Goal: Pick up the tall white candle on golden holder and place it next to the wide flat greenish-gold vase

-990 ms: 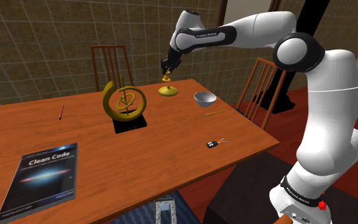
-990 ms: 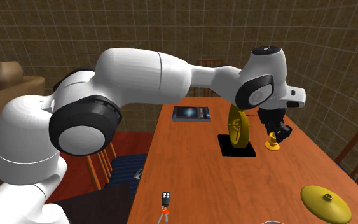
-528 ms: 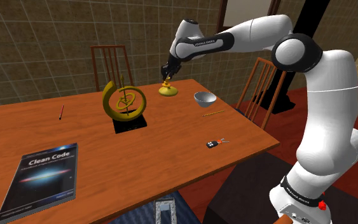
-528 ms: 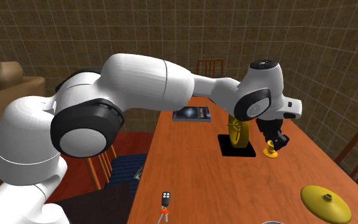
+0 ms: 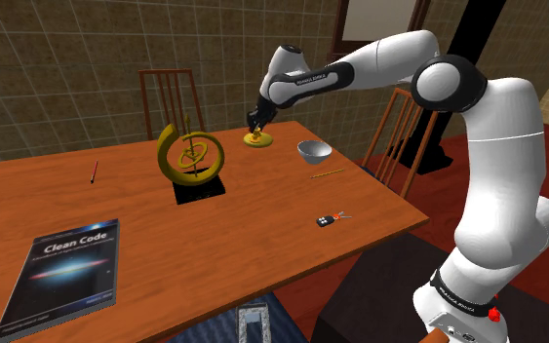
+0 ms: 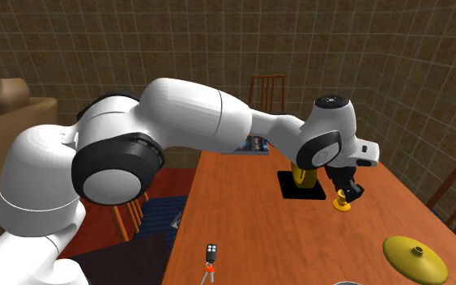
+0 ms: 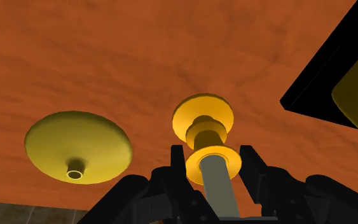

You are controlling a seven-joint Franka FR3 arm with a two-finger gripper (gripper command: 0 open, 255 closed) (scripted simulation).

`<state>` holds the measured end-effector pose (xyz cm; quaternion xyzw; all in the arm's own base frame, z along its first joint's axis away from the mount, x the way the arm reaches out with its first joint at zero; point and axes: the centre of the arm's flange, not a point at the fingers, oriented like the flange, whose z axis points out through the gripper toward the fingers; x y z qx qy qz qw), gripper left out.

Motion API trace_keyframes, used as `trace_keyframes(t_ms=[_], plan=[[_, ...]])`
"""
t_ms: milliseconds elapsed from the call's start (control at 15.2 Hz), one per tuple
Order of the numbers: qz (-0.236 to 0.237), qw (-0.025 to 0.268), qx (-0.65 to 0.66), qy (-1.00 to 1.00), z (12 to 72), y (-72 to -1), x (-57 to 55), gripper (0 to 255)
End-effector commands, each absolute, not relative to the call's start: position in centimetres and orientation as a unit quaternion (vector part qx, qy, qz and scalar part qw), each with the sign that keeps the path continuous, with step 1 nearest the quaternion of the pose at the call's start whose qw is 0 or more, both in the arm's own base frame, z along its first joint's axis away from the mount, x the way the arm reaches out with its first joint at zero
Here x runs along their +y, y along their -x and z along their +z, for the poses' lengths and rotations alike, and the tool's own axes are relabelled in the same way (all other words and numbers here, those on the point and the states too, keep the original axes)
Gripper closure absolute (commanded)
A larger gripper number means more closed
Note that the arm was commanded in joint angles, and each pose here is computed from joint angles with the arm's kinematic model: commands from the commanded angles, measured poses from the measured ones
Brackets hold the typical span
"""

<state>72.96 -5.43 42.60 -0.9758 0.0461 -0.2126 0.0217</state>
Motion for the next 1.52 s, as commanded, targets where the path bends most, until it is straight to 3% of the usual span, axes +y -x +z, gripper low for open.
trace_keyframes(t_ms=[0, 1452], plan=[[-0.213, 0.022, 0.046, 0.976, 41.6, -72.9, -5.4, 255], [-0.213, 0.022, 0.046, 0.976, 30.6, -72.9, -5.4, 255]])
